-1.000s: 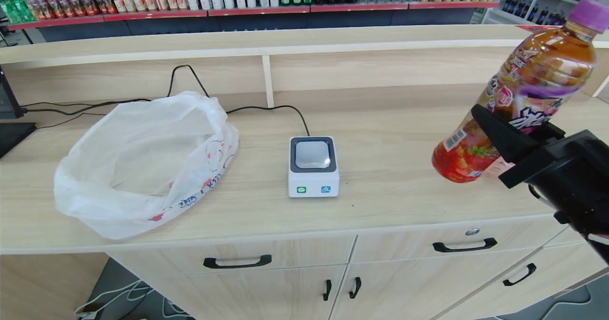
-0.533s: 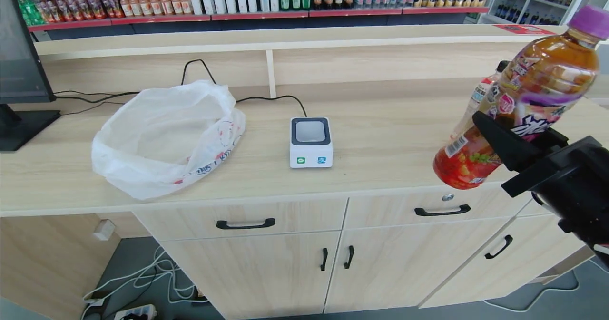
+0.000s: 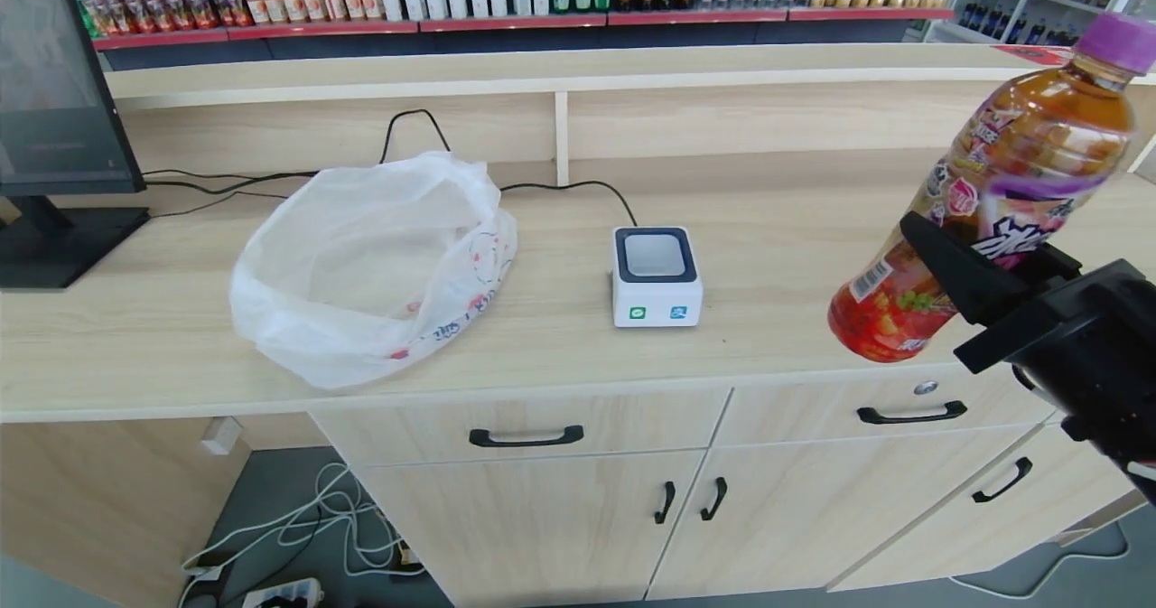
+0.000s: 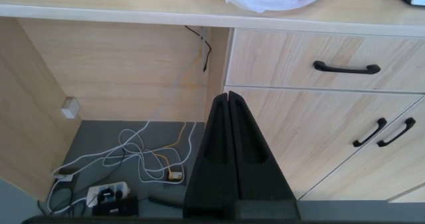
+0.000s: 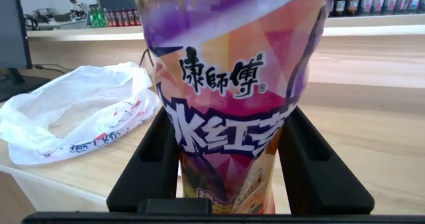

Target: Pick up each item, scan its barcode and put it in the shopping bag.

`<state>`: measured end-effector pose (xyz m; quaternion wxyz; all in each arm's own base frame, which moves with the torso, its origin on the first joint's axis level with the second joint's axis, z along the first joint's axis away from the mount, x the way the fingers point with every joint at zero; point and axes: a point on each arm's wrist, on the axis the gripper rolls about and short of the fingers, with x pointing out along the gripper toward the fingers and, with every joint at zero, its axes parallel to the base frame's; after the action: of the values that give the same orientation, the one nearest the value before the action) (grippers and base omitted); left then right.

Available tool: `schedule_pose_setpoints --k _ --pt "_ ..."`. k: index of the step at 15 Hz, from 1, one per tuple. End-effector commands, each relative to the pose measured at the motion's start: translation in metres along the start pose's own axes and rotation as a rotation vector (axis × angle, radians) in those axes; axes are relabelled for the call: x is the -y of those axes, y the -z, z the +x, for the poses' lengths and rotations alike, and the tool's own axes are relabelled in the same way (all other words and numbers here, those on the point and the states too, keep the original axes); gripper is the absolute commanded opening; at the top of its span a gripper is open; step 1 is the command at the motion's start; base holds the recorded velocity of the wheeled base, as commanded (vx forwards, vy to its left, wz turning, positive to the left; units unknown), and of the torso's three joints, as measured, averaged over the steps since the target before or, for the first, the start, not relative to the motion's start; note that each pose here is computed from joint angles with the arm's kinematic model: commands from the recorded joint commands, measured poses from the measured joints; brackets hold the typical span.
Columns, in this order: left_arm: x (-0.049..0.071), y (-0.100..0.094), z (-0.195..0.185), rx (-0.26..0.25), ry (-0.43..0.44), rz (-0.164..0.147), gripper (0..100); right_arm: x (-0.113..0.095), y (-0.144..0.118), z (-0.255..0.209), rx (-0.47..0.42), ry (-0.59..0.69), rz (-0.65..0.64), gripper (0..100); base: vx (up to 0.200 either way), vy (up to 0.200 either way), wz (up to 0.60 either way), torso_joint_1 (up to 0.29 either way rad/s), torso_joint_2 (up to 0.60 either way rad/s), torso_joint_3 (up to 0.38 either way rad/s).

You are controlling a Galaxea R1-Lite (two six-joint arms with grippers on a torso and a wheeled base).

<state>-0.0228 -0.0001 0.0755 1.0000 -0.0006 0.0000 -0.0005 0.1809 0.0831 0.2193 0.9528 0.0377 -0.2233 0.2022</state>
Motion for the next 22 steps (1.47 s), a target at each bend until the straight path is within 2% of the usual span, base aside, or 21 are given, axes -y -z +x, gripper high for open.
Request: schedule_pose_setpoints --k 1,12,14,19,22 --pt "0.000 0.000 0.000 0.000 0.000 0.000 0 0.000 0.002 0.002 -0.004 -0.001 0.000 0 0.000 0.200 0.00 0.002 -0.01 0.007" --pt "0.000 0.000 0.000 0.000 0.000 0.000 0 0.000 0.005 0.006 -0.012 -0.001 0.000 0 0.000 0.200 0.00 0.004 0.00 0.003" --pt "0.000 0.000 0.000 0.000 0.000 0.000 0 0.000 0.009 0.007 -0.025 -0.002 0.003 0 0.000 0.000 0.00 0.000 0.00 0.000" --pt "0.000 0.000 0.000 0.000 0.000 0.000 0 -0.001 0.004 0.016 0.007 -0.002 0.006 0 0.000 0.000 0.00 0.000 0.00 0.000" --pt "0.000 0.000 0.000 0.000 0.000 0.000 0 -0.001 0.006 0.017 0.002 -0.004 0.003 0 0.000 0.000 0.60 0.001 0.00 0.001"
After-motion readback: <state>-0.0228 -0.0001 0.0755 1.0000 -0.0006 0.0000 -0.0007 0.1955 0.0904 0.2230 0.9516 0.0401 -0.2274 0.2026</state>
